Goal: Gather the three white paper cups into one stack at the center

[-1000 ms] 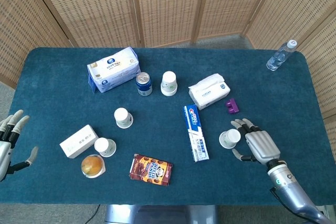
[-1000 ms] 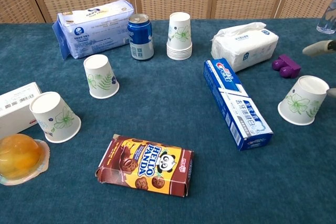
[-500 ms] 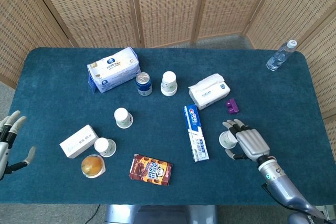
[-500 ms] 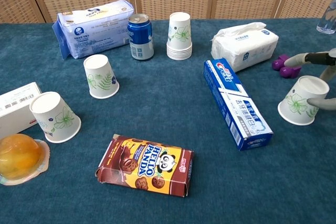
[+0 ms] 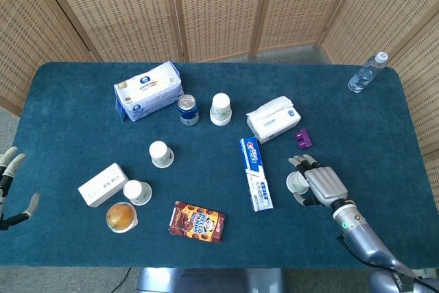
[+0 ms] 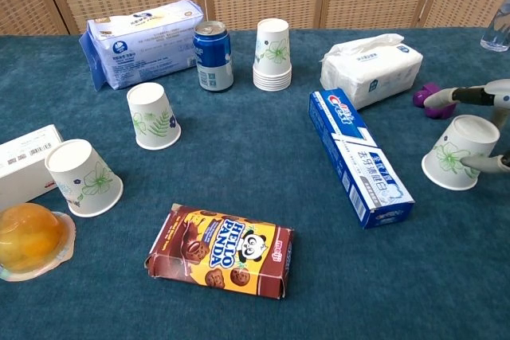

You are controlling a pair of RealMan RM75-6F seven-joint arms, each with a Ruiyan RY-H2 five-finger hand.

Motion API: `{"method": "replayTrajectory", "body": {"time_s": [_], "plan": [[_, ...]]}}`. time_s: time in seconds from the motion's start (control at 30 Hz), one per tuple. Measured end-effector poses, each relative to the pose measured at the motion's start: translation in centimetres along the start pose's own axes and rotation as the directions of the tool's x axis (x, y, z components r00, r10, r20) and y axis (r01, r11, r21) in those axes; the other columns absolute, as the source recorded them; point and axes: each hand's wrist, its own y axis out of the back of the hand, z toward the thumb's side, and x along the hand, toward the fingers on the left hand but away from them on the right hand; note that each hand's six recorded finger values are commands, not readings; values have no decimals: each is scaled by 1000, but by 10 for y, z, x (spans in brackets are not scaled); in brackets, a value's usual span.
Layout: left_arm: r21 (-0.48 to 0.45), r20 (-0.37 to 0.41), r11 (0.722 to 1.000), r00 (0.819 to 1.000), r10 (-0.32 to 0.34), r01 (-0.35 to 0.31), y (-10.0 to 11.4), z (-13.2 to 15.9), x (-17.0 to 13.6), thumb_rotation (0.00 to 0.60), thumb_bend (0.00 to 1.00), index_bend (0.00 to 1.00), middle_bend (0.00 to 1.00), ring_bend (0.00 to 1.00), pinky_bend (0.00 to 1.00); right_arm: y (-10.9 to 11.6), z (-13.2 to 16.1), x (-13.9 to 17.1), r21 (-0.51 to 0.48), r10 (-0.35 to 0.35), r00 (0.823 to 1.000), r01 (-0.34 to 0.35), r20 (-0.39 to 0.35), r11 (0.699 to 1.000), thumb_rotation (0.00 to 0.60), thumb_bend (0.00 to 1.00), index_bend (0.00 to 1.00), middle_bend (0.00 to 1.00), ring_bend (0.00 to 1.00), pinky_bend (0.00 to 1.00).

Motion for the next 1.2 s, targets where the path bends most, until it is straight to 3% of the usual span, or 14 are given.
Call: {"method": "replayTrajectory", "body": {"time_s": [0.1,0.3,0.5,0.9,1.2], "plan": [[-2,-4,1000,1000,3,-3,0,-1,-1,357,465,3,34,12,113,-1,-3,-1,-10,-4,1000,4,7,1000,600,363,96,126,120,513],[-4,3,1000,1000,5,-5,0,1,-1,358,465,3,34,13,113,-1,-9,0,-21,-21,1000,22,14,1000,600,359,278,286,275,622],[-6,14,1000,1000,8,-8,0,5,1,355,466,2,34,13,113,0,-12,2,-28,-38,999,39,18,999,600,357,355,365,354,659],[-5,13,1000,1000,10,-10,1,5,3,355,465,3,34,13,114,2,-10,1,-52,-73,997,74,11,996,600,365,426,443,439,736],[-5,23,1000,1000,6,-6,0,8,7,356,465,3,34,13,114,23,1,15,-103,-94,995,92,-14,990,600,364,412,434,438,736]]}}
